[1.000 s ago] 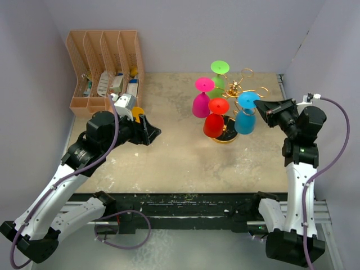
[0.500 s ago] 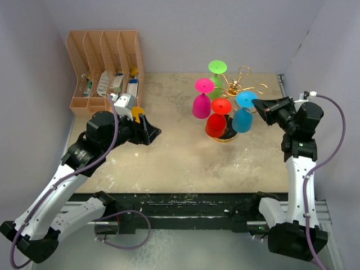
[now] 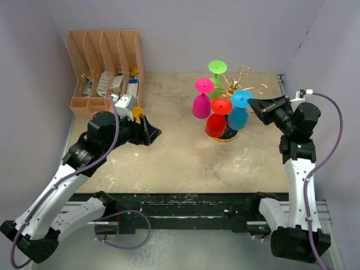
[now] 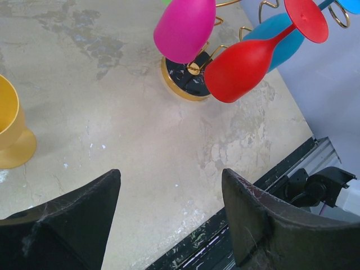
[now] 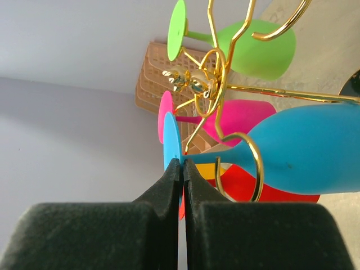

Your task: Take the wine glass off the wine glass rack

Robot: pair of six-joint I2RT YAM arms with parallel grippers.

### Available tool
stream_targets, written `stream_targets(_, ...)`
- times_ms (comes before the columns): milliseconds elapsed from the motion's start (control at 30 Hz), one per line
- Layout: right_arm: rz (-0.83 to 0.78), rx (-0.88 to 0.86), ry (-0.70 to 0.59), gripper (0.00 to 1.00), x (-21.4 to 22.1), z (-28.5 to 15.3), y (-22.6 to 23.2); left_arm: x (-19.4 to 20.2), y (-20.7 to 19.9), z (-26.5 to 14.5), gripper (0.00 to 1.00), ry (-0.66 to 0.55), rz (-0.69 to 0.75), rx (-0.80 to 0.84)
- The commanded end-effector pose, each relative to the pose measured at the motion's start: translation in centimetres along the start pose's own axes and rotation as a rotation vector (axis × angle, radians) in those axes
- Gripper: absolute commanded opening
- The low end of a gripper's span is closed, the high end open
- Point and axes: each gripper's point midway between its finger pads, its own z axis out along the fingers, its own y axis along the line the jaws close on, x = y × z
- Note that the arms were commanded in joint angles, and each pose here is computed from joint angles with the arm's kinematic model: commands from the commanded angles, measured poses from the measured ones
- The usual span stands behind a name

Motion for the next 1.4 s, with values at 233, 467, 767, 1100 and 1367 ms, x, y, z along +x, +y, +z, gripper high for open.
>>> stream_targets(233, -0.103, -0.082, -0.015, 0.00, 1.2, -3.9, 3.8, -1.7, -1.4, -0.3, 0.76, -0.051, -0.015, 0.050)
stream_targets(467, -0.215, -0.097, 0.064, 0.00, 3.8, -7.0, 4.6, -2.8, -2.5, -1.8, 0.76, -0.075, -0.042, 0.080)
stream_targets(767, -0.577, -0.263, 0.223, 0.00, 8.5, -12.7, 8.2, -2.8, -4.7, -4.0, 0.78, -0.056, -0.097, 0.169)
stream_targets(1100, -0.799, -0.582, 0.297, 0.00, 11.3, -18.3, 16.0, -3.0, -5.4, -6.7, 0.80, -0.081, -0.159, 0.192)
stream_targets(1367, -0.918, -0.650, 0.314, 0.00, 9.9, -15.7, 19.5, -2.7, -4.9, -8.8, 0.81, -0.118, -0.211, 0.160)
